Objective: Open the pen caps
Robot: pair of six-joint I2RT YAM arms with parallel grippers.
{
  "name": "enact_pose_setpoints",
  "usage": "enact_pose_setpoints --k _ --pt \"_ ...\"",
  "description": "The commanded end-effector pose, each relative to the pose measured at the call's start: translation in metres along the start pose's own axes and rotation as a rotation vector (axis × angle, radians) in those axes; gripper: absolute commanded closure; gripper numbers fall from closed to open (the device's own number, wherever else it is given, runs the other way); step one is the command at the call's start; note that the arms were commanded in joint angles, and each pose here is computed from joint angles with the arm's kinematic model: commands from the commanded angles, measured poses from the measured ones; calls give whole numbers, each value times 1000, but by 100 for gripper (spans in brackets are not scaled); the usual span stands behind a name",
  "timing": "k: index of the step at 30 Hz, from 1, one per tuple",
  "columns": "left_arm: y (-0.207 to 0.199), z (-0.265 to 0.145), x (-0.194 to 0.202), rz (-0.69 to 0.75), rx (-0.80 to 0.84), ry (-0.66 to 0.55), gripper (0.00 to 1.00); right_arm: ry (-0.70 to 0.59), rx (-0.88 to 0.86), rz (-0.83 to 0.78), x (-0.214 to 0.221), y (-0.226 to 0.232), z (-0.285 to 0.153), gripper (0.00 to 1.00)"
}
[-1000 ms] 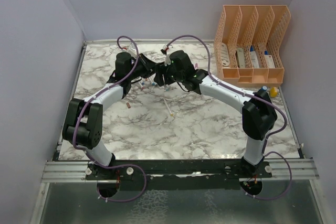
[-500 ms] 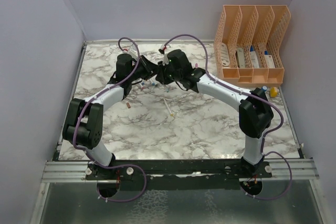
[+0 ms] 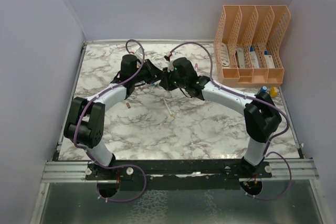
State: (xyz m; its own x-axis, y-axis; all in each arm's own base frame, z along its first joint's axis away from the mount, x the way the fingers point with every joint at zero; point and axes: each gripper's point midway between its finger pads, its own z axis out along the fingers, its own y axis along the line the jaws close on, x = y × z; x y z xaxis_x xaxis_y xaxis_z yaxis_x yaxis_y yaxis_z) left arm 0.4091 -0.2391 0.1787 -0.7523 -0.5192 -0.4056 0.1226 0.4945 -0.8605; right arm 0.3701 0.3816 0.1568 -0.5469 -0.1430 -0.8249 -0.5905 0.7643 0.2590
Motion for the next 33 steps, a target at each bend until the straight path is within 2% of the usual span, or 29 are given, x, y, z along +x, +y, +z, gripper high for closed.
enact_pose_setpoints --k 1,9,14,21,33 --pt "8 1 -60 54 -34 -159 100 97 -12 17 42 -1 -35 99" --pt "38 -3 -64 44 -111 -153 100 112 31 32 61 -11 -56 99" --pt "65 -24 -55 129 -310 -92 100 131 143 -21 67 -35 -48 99" --pt "112 -65 -23 198 -555 17 100 158 263 -95 73 -60 -28 99" --pt "157 -88 18 187 -675 115 100 172 287 -119 79 -69 0 99"
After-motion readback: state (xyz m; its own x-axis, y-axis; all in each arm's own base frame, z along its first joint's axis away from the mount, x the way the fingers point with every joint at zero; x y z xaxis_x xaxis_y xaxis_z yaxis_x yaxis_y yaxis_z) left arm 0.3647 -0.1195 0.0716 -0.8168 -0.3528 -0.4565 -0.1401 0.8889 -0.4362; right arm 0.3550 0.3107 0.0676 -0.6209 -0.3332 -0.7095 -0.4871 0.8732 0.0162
